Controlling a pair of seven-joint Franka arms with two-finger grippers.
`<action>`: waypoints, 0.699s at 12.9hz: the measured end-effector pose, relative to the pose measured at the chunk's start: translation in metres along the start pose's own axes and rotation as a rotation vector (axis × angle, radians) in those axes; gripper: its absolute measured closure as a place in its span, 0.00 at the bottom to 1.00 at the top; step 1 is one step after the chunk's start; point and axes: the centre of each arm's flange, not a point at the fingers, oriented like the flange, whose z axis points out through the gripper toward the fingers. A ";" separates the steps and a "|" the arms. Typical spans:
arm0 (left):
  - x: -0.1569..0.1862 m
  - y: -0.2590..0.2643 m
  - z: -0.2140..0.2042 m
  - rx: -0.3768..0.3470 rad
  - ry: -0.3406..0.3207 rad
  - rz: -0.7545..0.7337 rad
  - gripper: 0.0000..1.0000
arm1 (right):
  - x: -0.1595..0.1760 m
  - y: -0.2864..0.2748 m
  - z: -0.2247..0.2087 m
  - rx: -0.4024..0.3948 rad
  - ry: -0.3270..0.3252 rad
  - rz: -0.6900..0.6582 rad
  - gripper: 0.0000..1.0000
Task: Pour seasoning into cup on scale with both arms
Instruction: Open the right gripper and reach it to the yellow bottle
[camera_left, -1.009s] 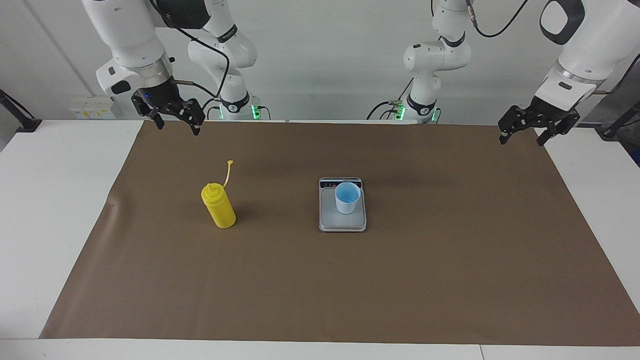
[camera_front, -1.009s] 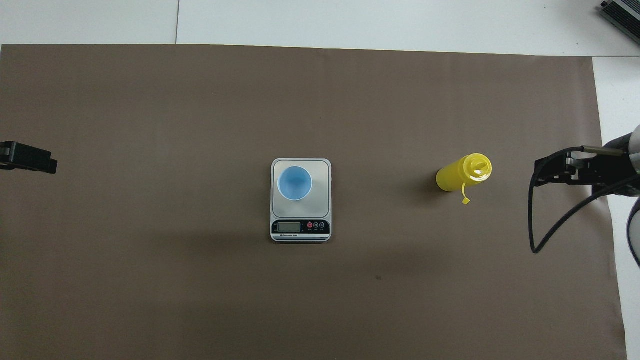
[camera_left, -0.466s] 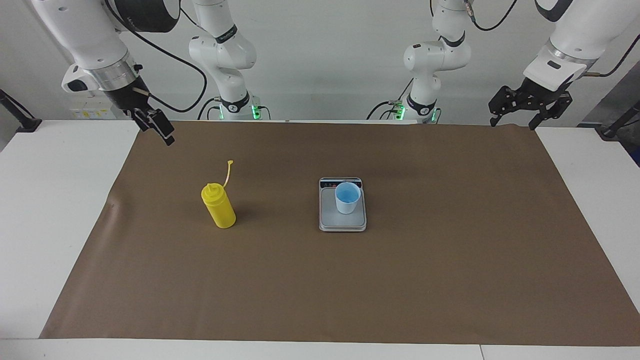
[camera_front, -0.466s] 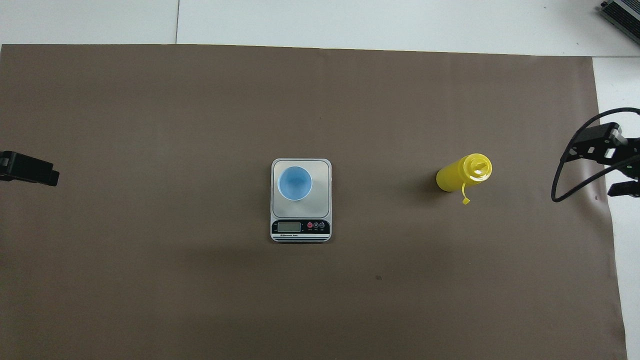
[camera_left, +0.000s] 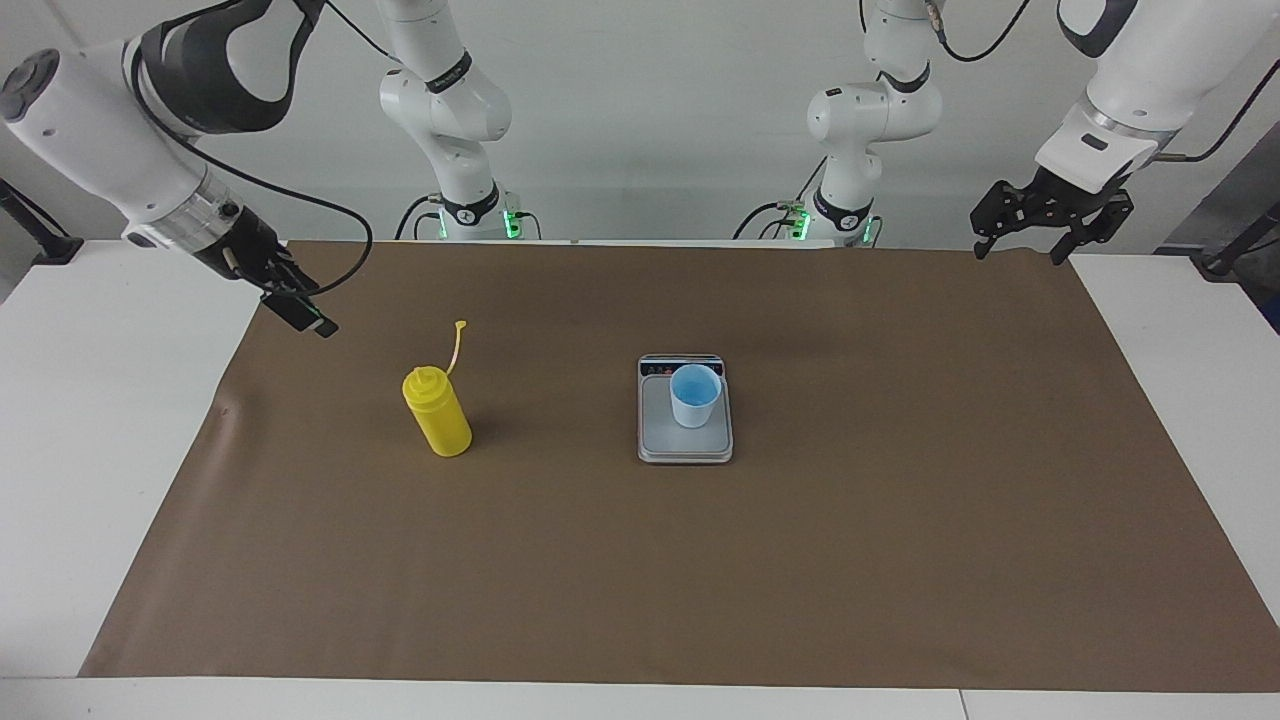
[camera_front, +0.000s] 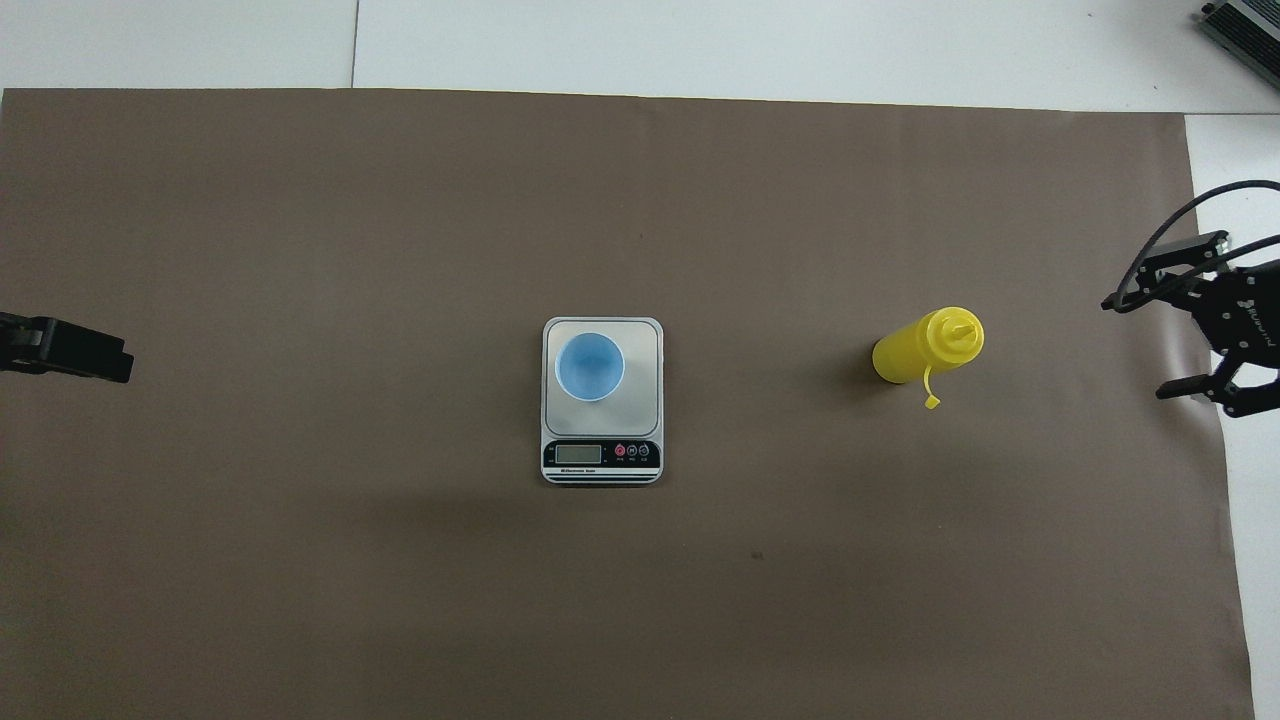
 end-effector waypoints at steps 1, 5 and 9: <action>-0.001 0.001 0.000 -0.001 0.001 -0.001 0.00 | 0.019 0.005 0.013 0.010 -0.045 0.047 0.00; -0.003 0.003 0.000 -0.002 0.002 0.001 0.00 | 0.056 0.008 0.053 0.035 -0.176 0.213 0.00; -0.006 -0.018 0.000 -0.006 0.002 -0.041 0.00 | 0.086 0.013 0.077 0.095 -0.262 0.287 0.00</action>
